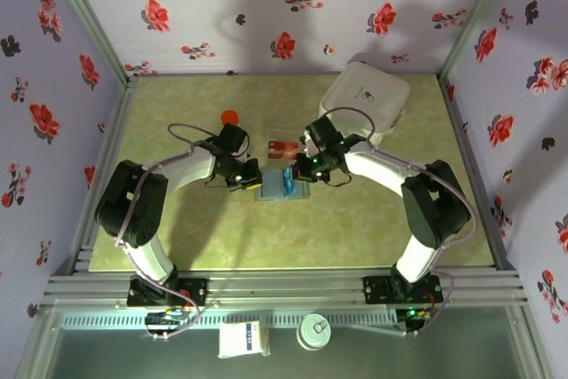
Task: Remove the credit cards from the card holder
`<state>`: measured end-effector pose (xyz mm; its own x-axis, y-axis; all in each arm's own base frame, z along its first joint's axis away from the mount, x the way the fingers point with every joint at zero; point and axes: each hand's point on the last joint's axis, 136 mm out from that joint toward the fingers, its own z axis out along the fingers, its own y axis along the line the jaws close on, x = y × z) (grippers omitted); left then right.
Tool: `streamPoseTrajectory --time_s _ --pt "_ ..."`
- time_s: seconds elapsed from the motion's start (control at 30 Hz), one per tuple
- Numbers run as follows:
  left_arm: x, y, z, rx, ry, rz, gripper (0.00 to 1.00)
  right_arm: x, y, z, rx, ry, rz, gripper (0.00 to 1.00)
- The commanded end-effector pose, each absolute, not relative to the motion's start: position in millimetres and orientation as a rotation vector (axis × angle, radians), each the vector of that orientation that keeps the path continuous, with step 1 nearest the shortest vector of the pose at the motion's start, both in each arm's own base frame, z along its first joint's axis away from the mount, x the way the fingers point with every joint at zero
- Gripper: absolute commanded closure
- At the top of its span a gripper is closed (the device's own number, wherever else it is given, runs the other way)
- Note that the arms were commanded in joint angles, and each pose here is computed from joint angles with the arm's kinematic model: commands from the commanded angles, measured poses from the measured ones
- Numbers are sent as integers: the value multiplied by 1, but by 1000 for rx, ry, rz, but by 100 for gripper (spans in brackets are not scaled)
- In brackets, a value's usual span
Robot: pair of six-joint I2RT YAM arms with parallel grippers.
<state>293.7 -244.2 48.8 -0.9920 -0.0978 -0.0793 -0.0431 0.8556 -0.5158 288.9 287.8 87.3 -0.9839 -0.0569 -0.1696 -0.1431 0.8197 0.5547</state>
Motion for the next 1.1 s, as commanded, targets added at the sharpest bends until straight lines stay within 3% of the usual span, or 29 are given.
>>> streamPoseTrajectory --time_s 0.0,0.5,1.07 --pt "297 -239 52 -135 2893 -812 93 288 281 80 -183 2908 748 100" --pt "292 -234 42 -133 2897 -817 93 297 297 70 -189 2945 711 100" --pt "287 -230 17 -124 2954 -775 100 300 306 68 -182 2949 714 100"
